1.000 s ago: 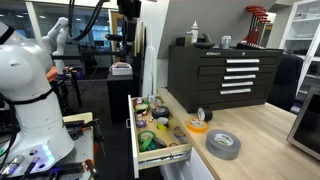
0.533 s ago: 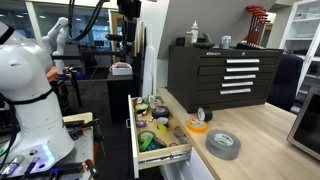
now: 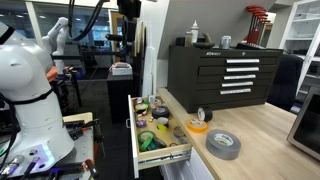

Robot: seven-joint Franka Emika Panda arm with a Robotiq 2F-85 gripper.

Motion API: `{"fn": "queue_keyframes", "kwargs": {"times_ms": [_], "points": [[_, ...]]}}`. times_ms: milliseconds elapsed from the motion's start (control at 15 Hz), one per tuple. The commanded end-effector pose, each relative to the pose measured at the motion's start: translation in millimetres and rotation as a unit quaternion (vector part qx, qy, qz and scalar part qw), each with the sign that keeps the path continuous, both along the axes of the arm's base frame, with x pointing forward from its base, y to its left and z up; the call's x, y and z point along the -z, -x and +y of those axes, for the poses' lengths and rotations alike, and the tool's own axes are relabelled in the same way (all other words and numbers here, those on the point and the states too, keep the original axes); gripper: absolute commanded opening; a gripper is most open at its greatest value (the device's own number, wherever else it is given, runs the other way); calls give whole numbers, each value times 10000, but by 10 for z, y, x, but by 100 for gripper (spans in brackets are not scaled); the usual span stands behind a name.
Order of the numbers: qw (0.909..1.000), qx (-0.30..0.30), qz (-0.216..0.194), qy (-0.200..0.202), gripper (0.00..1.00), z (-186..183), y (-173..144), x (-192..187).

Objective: Remove the small green tape from the drawer and put it on top of the orange one on the countertop

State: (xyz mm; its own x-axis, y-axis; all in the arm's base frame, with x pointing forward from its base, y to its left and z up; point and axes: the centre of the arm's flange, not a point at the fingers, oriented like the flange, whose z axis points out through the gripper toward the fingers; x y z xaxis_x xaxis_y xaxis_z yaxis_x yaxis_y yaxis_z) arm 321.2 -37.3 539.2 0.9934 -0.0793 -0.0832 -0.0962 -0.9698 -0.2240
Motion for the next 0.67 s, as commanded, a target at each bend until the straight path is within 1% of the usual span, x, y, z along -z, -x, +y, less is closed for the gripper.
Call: {"fn": "queue_keyframes", "kwargs": {"times_ms": [0,267,400,600], "points": [[10000,0,0,0,100,0,0,0],[9998,-1,-76,194,100,89,-98,133],[9997,-42,-86,209,100,140,-172,219],[9993,-129,-217,277,100,214,-232,315]]}}
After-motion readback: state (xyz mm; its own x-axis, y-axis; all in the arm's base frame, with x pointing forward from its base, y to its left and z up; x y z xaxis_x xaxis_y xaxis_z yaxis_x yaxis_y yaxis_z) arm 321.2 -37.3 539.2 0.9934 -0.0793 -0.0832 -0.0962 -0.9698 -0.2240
